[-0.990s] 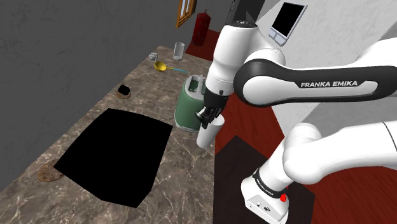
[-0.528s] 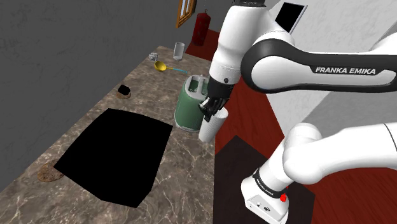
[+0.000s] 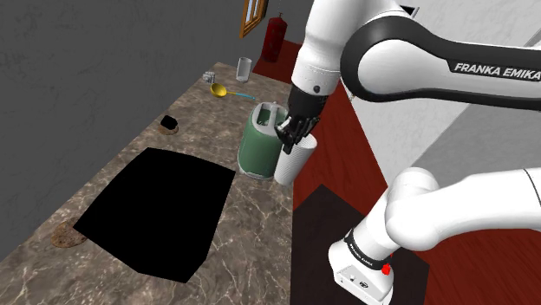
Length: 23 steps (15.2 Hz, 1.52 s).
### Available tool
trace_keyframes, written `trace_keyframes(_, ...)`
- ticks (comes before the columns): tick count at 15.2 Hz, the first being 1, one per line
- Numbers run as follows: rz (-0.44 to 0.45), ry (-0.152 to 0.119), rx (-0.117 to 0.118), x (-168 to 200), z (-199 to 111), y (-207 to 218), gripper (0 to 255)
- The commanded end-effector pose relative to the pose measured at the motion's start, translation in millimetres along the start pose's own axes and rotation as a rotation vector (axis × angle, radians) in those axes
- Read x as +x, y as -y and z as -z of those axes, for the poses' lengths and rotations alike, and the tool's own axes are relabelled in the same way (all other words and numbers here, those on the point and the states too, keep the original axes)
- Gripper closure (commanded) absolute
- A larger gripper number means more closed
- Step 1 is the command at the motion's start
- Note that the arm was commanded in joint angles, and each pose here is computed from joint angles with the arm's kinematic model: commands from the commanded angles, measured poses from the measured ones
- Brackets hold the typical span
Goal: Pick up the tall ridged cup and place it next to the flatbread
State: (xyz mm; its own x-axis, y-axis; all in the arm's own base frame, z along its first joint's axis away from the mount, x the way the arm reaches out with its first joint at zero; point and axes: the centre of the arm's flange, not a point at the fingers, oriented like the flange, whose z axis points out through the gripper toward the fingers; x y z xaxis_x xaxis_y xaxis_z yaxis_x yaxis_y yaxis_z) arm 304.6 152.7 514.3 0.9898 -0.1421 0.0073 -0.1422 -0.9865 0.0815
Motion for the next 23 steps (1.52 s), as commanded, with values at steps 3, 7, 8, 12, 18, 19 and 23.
trace_keyframes(3, 0.000, 0.000, 0.000, 0, 22, -2, 255)
trace_keyframes(7, 0.000, 0.000, 0.000, 0, 43, -4, 255)
trace_keyframes(8, 0.000, 0.000, 0.000, 0, 48, -4, 255)
trace_keyframes(12, 0.000, 0.000, 0.000, 0, 69, -6, 255)
trace_keyframes(18, 0.000, 0.000, 0.000, 0, 99, -9, 255)
trace_keyframes(19, 0.000, 0.000, 0.000, 4, 95, 3, 255)
trace_keyframes(23, 0.000, 0.000, 0.000, 20, 80, 52, 255)
